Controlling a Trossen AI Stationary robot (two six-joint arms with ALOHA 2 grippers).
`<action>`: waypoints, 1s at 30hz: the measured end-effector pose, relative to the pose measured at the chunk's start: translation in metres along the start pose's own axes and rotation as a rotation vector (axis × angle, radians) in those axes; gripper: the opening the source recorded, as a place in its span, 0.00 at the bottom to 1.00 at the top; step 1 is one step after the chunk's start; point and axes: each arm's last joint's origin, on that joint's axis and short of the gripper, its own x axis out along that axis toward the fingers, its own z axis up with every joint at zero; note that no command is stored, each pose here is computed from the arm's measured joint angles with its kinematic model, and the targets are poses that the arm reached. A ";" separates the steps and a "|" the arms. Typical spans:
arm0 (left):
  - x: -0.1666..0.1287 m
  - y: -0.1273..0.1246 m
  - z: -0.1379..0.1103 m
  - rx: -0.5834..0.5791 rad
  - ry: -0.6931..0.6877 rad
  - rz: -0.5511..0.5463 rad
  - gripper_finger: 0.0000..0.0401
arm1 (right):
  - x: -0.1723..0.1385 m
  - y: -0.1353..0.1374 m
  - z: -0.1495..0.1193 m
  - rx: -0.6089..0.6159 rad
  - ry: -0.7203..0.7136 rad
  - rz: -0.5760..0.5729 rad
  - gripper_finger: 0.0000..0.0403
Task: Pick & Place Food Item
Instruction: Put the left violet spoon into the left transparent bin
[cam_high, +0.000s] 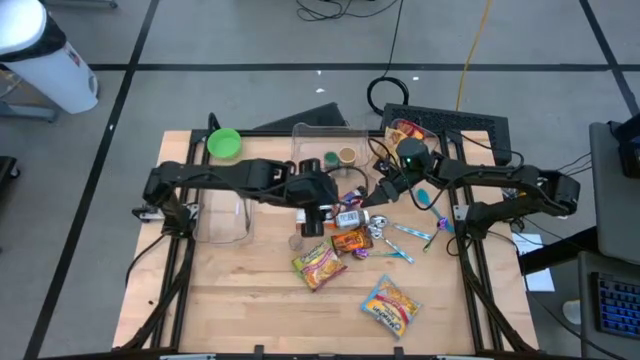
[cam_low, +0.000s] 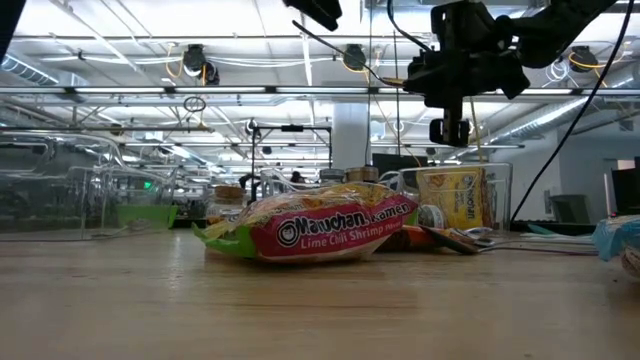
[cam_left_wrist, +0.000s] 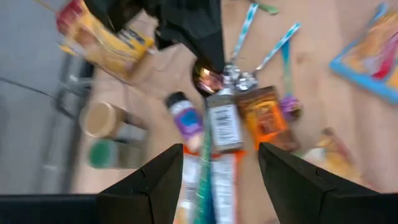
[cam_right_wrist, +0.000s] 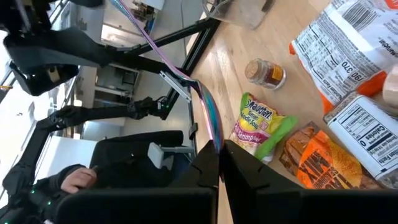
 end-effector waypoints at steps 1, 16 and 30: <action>0.002 0.001 0.003 0.033 0.008 0.007 0.54 | 0.000 0.000 0.000 0.004 -0.002 0.002 0.00; 0.030 0.011 0.011 0.114 0.173 0.017 0.54 | 0.000 0.002 0.002 -0.019 -0.019 0.014 0.00; 0.029 0.013 0.011 0.119 0.177 0.033 0.38 | 0.000 0.005 0.004 -0.047 -0.037 0.035 0.00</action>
